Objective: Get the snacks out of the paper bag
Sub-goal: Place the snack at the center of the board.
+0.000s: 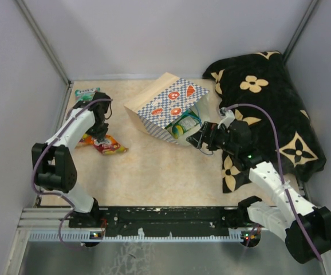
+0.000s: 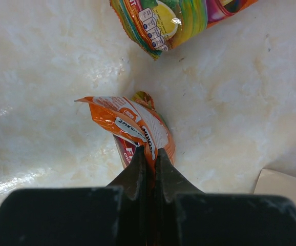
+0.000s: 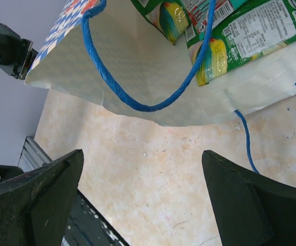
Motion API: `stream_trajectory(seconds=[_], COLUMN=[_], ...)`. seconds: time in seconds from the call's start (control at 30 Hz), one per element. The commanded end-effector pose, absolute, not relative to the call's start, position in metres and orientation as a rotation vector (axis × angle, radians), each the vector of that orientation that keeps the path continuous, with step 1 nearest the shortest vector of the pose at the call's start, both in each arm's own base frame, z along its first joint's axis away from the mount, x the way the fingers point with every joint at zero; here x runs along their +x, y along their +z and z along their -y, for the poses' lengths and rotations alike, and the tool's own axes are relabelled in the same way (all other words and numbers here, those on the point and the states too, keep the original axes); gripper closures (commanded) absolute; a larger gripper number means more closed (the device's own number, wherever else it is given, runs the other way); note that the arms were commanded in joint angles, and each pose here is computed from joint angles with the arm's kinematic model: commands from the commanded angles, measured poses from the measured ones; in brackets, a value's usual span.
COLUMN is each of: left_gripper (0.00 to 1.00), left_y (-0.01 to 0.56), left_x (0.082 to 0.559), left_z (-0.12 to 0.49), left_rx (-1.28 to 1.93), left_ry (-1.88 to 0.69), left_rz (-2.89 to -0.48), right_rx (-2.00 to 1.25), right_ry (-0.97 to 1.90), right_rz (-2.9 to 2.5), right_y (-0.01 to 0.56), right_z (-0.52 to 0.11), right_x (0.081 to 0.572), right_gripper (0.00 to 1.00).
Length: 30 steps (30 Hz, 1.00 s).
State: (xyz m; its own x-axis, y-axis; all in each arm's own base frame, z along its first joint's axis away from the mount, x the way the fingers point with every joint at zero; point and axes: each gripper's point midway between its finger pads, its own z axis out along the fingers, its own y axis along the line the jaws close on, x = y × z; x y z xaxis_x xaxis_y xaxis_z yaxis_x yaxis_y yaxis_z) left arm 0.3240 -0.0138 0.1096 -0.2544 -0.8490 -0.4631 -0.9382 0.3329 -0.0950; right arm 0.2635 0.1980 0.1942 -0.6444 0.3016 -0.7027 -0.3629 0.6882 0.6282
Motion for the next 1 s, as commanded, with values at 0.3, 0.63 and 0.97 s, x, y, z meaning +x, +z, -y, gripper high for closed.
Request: stream_trajectory(seconds=[0.3, 0.63, 0.97], left_gripper=[1.00, 1.00, 1.00], left_y=[0.106, 0.079, 0.063], left_x=[0.352, 0.376, 0.391], left_z=[0.004, 0.013, 0.017], left_rx=[-1.600, -1.565, -1.511], left_ry=[0.701, 0.744, 0.751], left_rz=[-2.048, -2.121, -2.175], right_rx=[-0.099, -0.103, -0.110], right_ry=[0.983, 0.986, 0.997], right_rz=[-2.021, -2.039, -2.047], right_y=[0.194, 0.185, 0.181], right_z=[-0.201, -0.202, -0.203], right_x=[0.267, 0.265, 0.262], right_gripper=[0.01, 0.01, 0.01])
